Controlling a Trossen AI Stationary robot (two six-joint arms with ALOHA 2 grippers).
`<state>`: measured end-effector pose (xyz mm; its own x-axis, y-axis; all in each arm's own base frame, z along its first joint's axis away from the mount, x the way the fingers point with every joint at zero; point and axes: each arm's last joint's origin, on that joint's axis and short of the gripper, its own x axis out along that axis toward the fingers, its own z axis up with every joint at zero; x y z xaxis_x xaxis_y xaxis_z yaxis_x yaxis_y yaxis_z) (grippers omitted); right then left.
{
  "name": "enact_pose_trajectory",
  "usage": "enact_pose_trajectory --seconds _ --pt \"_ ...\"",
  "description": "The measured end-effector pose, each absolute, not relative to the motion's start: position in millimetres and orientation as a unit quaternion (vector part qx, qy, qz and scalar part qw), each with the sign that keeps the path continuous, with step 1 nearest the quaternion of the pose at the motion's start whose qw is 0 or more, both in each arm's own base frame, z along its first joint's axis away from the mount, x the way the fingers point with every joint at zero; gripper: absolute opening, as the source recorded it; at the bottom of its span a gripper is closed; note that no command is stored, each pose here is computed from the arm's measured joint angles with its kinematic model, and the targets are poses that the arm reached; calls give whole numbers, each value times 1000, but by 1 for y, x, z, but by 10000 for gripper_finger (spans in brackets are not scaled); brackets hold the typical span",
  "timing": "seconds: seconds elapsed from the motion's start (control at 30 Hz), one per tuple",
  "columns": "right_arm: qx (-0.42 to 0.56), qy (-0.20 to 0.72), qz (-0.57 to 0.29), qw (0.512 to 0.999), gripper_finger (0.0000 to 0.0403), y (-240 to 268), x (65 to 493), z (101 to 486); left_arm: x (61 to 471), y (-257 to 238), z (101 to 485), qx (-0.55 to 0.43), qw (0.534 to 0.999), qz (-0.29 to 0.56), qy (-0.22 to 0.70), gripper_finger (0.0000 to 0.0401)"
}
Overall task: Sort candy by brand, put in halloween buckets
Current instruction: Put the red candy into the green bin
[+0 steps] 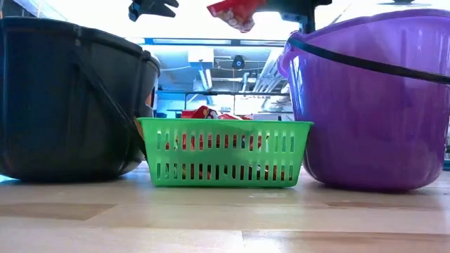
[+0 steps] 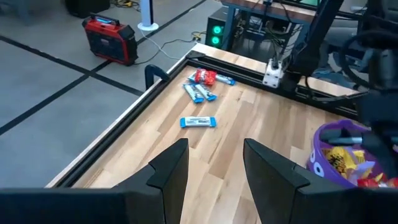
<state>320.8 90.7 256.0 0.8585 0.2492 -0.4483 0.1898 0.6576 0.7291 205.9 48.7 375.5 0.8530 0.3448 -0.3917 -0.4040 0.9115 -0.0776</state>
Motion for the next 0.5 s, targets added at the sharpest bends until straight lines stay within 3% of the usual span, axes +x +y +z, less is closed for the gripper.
enact_pose_trajectory --seconds 0.27,0.5 --pt "299 398 10 867 18 101 353 253 206 48 375 -81 960 189 189 145" --pt "253 445 35 858 90 103 371 251 206 48 375 -81 960 189 189 145"
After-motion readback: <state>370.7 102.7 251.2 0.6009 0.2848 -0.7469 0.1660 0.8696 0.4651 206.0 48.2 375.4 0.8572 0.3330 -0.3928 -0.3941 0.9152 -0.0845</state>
